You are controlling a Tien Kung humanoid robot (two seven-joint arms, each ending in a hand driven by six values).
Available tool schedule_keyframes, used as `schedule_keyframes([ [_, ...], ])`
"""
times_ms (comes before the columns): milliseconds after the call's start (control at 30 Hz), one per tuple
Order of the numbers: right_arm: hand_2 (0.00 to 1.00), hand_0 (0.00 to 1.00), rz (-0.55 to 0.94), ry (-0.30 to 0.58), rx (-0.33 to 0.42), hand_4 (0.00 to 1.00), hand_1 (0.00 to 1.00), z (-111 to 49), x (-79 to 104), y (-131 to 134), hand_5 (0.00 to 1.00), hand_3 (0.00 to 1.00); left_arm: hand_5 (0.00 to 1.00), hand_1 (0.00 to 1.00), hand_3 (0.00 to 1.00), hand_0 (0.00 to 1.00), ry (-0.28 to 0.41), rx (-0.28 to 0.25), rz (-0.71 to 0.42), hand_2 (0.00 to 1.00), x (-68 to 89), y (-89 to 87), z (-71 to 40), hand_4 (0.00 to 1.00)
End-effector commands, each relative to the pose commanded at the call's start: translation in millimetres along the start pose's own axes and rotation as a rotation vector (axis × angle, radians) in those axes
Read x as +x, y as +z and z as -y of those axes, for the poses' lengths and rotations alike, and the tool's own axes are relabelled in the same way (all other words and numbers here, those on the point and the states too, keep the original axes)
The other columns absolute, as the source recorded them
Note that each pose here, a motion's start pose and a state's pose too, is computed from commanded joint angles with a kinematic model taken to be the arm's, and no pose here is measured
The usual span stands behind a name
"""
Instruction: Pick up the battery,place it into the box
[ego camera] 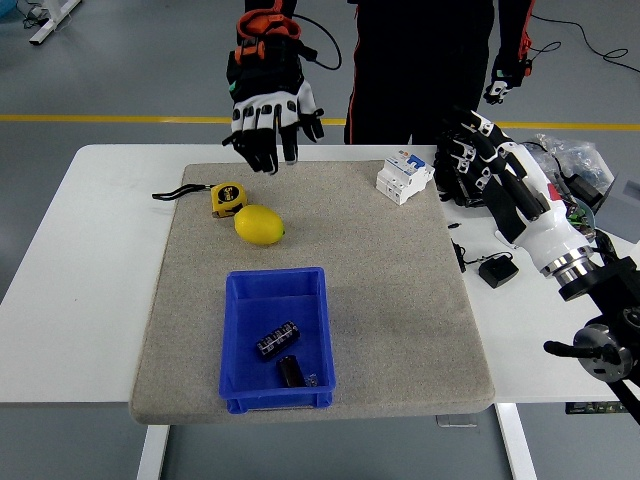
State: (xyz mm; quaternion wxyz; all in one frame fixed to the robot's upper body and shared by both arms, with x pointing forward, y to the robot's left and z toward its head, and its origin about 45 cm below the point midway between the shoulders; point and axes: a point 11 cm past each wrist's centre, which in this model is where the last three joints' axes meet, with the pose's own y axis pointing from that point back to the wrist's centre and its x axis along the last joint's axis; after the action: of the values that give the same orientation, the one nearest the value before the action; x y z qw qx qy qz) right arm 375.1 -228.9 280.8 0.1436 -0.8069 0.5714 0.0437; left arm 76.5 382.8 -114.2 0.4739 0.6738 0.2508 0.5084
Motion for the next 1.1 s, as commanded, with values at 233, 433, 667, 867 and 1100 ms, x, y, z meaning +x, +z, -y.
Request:
schedule_keyframes([
  [233,0.882,0.845,0.075,0.053,0.028,0.998,0.847,-11.1,4.6,5.1,0.79,0.904,0.573,0.694,0.584,0.713,0.004,-0.019,-0.009,0.71,0.6,8.1,-0.7,0.642],
  [433,0.877,0.841,0.121,0.067,0.033,0.998,0.842,-18.4,-2.2,17.0,0.788,0.898,0.574,0.694,0.583,0.71,-0.007,-0.009,-0.011,0.713,-1.0,4.0,-0.5,0.641],
  [667,0.877,0.84,0.13,0.069,0.012,0.998,0.843,-21.8,-7.9,27.7,0.782,0.896,0.574,0.693,0.583,0.707,-0.005,-0.004,-0.018,0.71,-0.9,1.5,-0.3,0.64],
  [867,0.875,0.839,0.138,0.073,0.015,0.998,0.841,-22.3,-8.7,28.4,0.774,0.895,0.574,0.693,0.582,0.705,-0.004,-0.01,-0.022,0.708,-1.4,3.3,-0.5,0.639],
  [1100,0.87,0.844,0.177,0.057,0.032,0.998,0.842,-23.7,-11.1,27.4,0.781,0.897,0.576,0.693,0.583,0.7,-0.007,-0.016,-0.011,0.704,-0.9,7.5,-0.9,0.639],
])
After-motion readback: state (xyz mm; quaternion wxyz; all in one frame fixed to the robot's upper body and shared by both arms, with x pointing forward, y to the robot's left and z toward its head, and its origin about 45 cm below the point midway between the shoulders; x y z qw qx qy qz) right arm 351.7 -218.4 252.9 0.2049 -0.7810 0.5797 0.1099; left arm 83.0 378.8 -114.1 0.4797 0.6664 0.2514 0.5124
